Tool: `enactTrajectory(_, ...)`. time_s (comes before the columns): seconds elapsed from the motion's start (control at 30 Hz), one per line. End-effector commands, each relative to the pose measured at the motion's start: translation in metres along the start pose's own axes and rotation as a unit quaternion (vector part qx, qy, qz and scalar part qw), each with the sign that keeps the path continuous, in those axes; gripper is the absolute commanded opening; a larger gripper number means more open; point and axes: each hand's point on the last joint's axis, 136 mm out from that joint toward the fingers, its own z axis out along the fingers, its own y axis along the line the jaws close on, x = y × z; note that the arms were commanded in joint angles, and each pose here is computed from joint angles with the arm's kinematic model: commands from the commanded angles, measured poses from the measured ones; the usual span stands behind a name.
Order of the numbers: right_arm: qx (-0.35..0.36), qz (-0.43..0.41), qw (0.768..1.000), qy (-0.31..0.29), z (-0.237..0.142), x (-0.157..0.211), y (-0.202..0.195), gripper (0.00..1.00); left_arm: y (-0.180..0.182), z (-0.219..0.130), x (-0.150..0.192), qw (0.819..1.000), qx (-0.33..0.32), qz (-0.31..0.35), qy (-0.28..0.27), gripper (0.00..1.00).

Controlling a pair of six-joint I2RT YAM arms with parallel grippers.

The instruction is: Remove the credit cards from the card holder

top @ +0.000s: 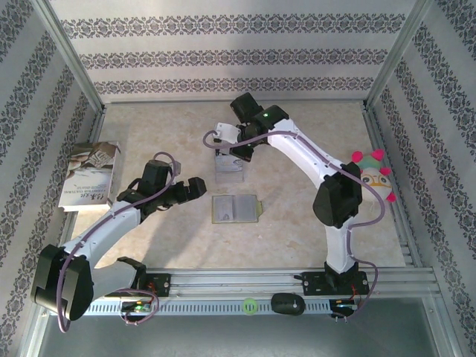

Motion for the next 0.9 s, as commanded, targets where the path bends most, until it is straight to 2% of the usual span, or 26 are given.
enactTrajectory(0.0, -0.011, -0.043, 0.998, 0.042, 0.006, 0.017, -0.003, 0.00, 0.008, -0.008, -0.008, 1.000, -0.020, 0.001, -0.008, 1.00)
enactTrajectory(0.43, -0.044, -0.070, 0.996, 0.045, 0.052, 0.018, -0.011, 0.00, 0.021, -0.002, -0.013, 0.999, -0.037, -0.012, 0.003, 1.00)
enactTrajectory(0.87, -0.033, -0.079, 0.995, 0.048, 0.079, 0.018, -0.020, 0.00, 0.027, 0.007, -0.010, 0.999, -0.038, -0.021, 0.014, 1.00)
